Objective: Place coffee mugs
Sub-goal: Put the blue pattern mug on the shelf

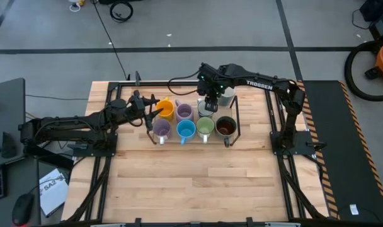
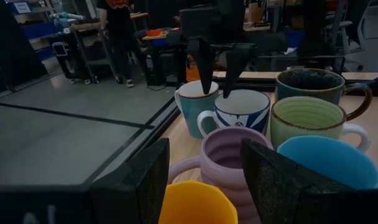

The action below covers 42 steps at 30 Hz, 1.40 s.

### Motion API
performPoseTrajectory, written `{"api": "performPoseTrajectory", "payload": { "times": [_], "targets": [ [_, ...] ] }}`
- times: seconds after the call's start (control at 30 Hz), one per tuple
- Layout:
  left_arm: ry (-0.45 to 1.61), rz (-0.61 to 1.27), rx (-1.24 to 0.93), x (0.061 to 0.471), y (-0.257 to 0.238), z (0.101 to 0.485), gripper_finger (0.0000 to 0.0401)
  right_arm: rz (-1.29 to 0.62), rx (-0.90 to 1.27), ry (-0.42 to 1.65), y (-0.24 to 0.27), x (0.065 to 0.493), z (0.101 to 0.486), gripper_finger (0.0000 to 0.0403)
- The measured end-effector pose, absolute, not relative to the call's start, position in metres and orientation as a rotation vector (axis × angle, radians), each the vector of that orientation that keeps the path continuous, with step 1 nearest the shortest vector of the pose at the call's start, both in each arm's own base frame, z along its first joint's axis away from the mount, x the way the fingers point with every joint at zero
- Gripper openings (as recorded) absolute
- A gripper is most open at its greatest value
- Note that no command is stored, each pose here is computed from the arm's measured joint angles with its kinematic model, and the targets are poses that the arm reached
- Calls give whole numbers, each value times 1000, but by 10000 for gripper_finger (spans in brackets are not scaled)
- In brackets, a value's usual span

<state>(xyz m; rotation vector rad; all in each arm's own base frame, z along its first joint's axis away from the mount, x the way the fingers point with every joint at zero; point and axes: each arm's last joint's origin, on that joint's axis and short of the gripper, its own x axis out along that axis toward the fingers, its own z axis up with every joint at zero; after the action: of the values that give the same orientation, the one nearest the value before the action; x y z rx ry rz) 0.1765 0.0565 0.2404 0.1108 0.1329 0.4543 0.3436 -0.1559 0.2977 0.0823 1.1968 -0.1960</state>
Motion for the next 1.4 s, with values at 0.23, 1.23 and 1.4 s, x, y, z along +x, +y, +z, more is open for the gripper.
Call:
{"api": "performPoseTrajectory", "payload": {
  "times": [0.23, 1.23, 1.4],
  "targets": [
    [137, 454, 120, 176, 57, 240, 203, -204, 52, 1121, -158, 345, 320, 166],
    [121, 454, 117, 177, 57, 242, 203, -49, -15, 1061, -185, 373, 296, 166],
    [120, 453, 115, 177, 56, 242, 203, -33, 6, 1119, -187, 375, 282, 166]
  ]
}}
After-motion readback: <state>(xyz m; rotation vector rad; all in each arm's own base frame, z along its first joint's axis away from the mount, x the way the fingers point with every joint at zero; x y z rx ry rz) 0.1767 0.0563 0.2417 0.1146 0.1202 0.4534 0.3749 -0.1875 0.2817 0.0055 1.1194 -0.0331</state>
